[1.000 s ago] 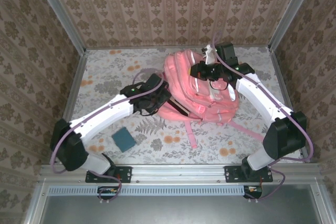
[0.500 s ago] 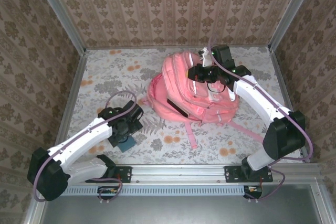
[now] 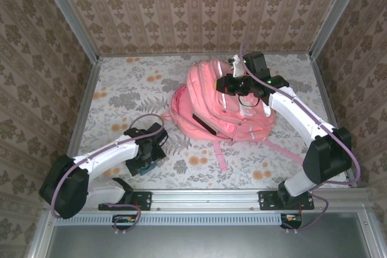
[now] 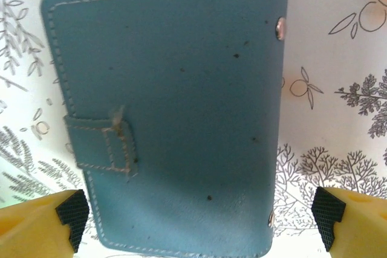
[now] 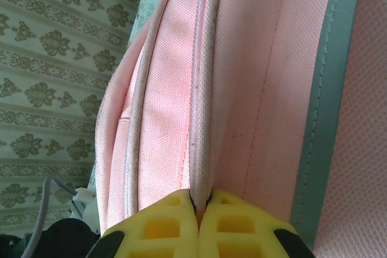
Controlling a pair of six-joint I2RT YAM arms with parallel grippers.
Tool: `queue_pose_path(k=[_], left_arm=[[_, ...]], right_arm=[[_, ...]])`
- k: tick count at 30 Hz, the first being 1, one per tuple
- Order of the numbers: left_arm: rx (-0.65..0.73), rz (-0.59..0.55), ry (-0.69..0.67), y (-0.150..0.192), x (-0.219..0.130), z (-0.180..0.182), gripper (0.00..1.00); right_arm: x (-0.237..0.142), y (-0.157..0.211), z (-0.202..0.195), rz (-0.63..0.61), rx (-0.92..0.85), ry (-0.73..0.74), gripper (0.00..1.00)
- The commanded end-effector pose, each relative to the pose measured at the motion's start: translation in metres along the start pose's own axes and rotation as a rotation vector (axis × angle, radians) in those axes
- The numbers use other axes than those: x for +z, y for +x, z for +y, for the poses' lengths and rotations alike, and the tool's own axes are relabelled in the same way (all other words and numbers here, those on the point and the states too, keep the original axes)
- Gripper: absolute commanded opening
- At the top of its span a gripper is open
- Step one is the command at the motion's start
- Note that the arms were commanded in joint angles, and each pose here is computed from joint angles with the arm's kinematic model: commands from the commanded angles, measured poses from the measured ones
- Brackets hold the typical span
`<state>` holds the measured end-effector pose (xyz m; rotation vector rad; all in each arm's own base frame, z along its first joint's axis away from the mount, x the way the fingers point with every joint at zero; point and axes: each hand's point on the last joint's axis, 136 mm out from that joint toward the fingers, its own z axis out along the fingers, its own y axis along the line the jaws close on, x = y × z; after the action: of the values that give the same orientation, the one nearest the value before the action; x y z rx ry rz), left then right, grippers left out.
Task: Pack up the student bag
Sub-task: Pick up the card holder from the bottom-left of the table.
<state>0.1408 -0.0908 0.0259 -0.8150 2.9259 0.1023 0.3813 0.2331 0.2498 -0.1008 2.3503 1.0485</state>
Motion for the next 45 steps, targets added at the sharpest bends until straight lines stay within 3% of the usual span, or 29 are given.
queue_pose_path(k=[1,12,18,24,27,30,33,38,45], left_arm=[[0.011,0.014,-0.007,0.000,0.008,0.002,0.95],[-0.013,0.038,-0.064,0.007,0.024,0.019,0.91],[0.000,0.042,-0.082,0.007,0.019,0.023,1.00],[-0.018,0.030,-0.109,0.007,0.017,0.034,1.00],[-0.014,0.024,-0.092,0.005,0.021,0.030,0.93],[-0.011,0.012,-0.087,0.002,0.019,0.026,0.77],[0.002,-0.009,-0.078,-0.004,0.011,0.022,0.67],[0.037,-0.079,-0.024,-0.023,-0.019,0.004,0.62],[0.197,-0.207,0.182,-0.061,-0.074,-0.068,0.60]], right_arm=[[-0.016,-0.009,0.030,-0.051,-0.082,-0.080,0.00],[-0.016,-0.008,0.029,-0.049,-0.081,-0.077,0.00],[-0.015,-0.008,0.027,-0.047,-0.078,-0.073,0.00],[-0.015,-0.009,0.027,-0.049,-0.076,-0.070,0.00],[-0.015,-0.010,0.028,-0.051,-0.076,-0.071,0.00],[-0.015,-0.010,0.028,-0.050,-0.076,-0.069,0.00],[-0.017,-0.010,0.028,-0.052,-0.079,-0.064,0.00],[-0.020,-0.012,0.030,-0.053,-0.086,-0.062,0.00],[-0.034,-0.019,0.029,-0.069,-0.084,-0.050,0.00]])
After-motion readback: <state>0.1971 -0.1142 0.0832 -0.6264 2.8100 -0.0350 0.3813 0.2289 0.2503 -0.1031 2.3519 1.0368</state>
